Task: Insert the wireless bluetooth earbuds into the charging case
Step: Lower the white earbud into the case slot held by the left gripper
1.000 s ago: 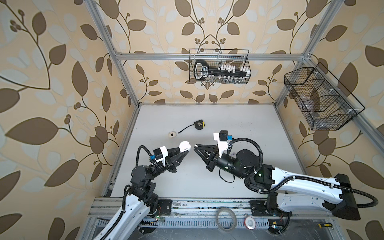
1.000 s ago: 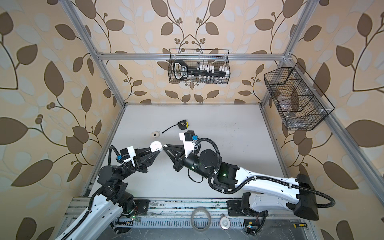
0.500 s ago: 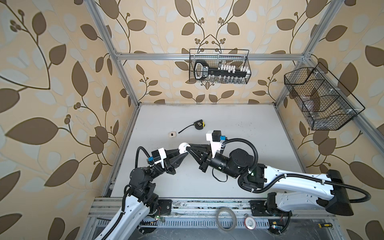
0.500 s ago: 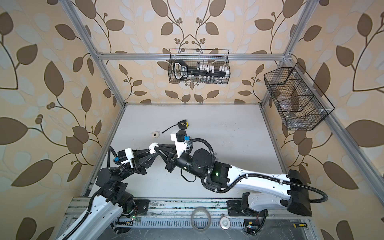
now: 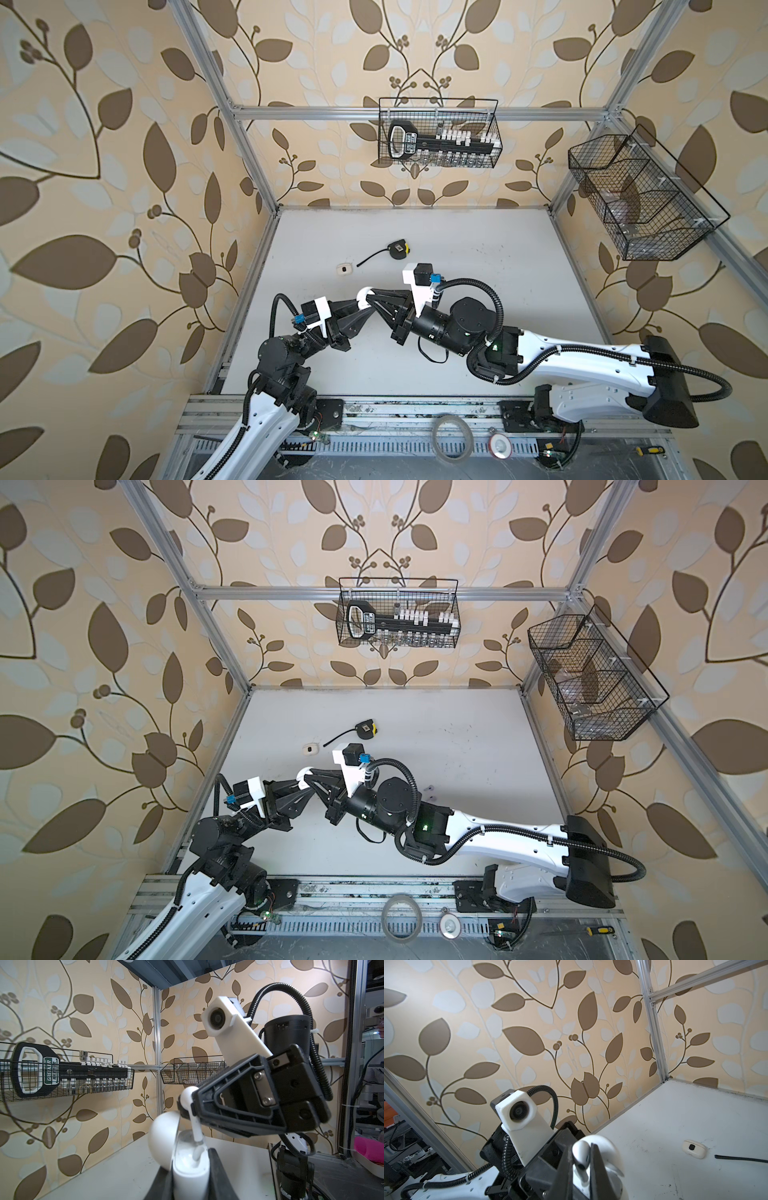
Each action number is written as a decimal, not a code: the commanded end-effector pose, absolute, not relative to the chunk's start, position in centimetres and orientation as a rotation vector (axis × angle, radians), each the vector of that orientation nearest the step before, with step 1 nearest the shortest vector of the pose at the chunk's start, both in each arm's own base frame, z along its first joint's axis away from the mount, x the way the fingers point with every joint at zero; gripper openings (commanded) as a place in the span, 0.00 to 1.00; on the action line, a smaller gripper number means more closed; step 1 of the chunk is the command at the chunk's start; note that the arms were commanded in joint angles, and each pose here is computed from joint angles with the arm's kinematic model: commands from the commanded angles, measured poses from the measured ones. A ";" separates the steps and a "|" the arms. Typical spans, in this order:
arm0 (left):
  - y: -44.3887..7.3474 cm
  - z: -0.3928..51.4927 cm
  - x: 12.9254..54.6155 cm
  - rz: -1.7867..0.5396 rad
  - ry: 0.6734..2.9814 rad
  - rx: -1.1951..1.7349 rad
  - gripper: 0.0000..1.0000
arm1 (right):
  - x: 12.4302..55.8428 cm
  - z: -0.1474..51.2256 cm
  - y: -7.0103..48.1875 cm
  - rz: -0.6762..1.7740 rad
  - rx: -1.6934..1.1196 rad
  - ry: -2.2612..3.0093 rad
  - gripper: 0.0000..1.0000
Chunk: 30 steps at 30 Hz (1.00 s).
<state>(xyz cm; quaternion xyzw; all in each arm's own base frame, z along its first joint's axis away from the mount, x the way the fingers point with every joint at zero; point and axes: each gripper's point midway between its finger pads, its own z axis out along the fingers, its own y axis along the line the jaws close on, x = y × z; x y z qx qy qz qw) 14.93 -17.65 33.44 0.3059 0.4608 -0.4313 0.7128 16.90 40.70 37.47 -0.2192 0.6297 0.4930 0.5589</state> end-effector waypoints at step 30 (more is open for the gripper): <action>-17.0 35.1 14.0 -0.958 0.982 0.655 0.00 | 17.2 36.5 40.6 1.133 -0.499 1.487 0.06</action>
